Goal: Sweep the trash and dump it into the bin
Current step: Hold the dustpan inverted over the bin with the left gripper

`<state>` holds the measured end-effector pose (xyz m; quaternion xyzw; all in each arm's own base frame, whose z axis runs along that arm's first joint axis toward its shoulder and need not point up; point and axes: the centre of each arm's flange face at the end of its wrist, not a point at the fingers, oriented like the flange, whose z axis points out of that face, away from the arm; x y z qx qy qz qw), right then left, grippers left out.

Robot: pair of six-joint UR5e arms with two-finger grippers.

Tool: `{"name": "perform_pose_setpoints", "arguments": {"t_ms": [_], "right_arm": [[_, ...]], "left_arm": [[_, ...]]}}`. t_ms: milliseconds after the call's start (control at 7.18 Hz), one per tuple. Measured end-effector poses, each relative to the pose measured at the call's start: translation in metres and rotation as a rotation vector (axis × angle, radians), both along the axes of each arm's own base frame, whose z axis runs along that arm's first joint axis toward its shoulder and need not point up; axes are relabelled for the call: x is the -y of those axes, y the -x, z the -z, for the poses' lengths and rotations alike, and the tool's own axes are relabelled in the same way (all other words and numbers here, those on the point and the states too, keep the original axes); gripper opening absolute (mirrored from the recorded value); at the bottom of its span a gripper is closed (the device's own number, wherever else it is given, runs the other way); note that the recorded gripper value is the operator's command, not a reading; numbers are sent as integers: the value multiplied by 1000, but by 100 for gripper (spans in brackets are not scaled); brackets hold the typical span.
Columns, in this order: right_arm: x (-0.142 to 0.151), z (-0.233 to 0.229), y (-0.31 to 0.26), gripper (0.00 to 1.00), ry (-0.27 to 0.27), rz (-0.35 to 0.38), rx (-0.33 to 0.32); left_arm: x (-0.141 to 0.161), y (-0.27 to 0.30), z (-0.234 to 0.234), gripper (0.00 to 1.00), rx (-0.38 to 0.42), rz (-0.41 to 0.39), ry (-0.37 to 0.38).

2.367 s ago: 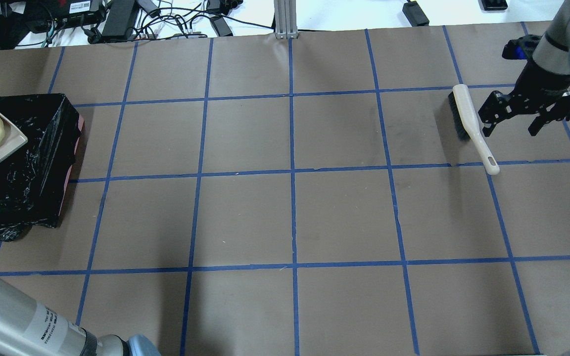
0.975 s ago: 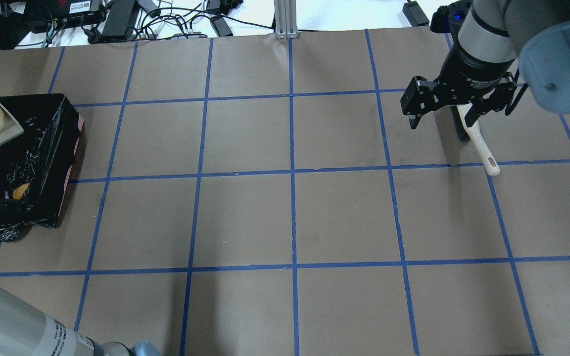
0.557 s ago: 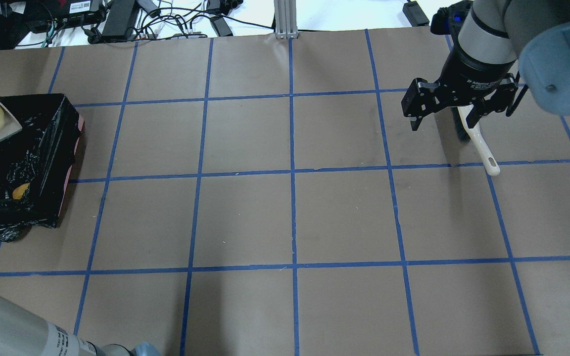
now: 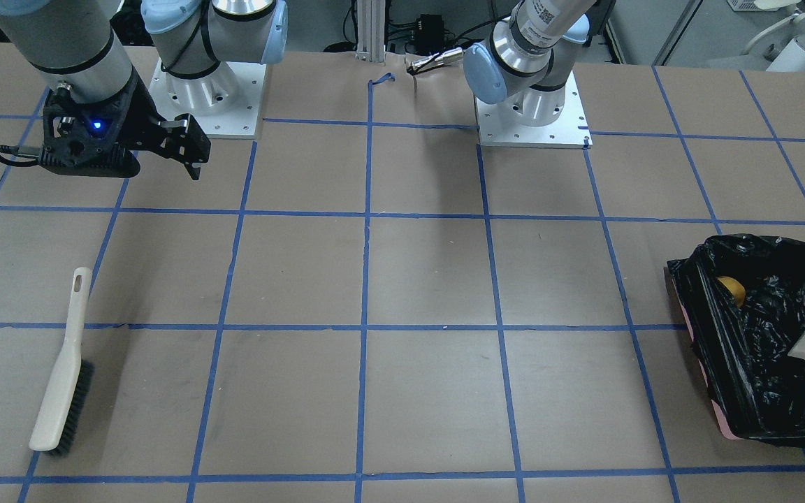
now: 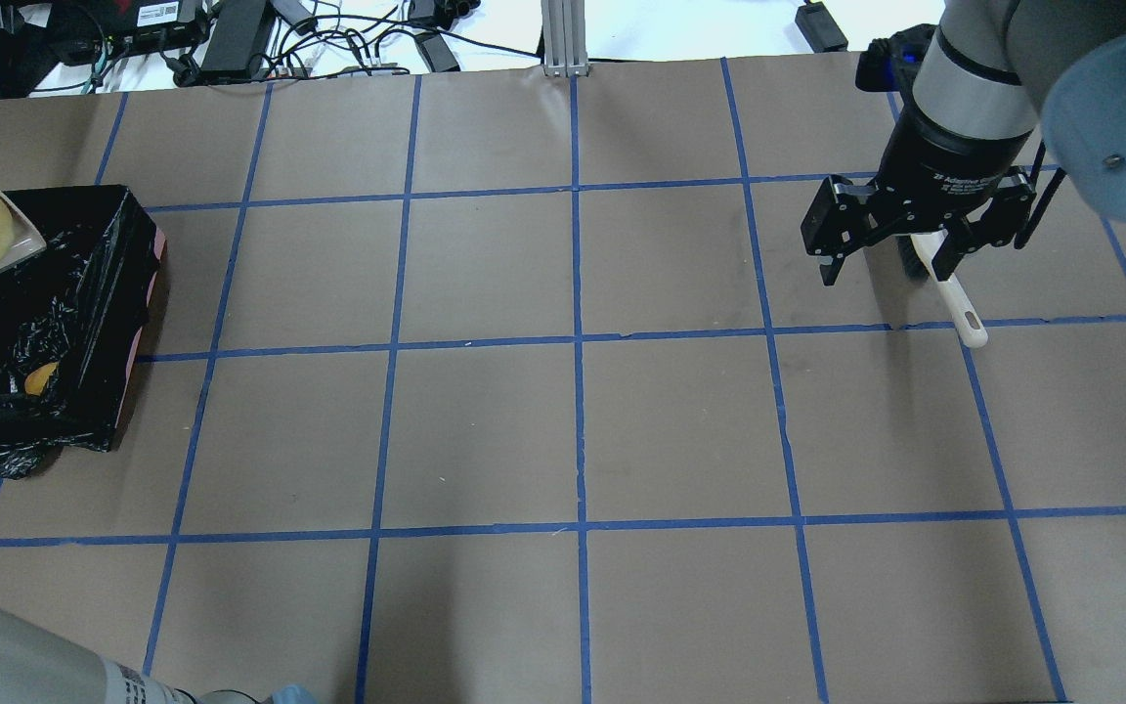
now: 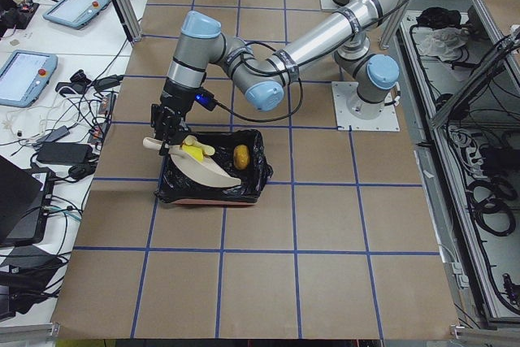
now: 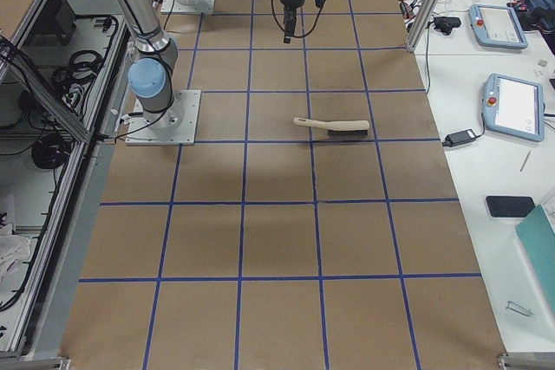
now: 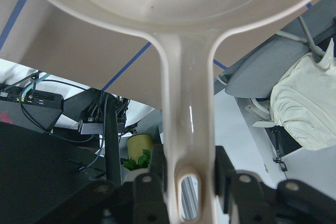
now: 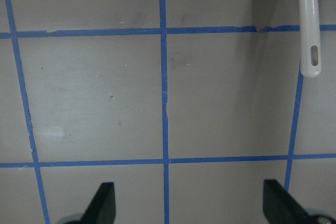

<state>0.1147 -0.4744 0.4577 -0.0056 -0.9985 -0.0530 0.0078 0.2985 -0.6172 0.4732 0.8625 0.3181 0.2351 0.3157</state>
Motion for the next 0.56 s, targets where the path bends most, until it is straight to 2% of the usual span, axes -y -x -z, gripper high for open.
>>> {"name": "perform_pose_setpoints", "arguments": {"t_ms": [557], "right_arm": [[-6,-7,0,100,10,3,4]], "left_arm": [[-14,11,-13,0,60,-19,37]]}}
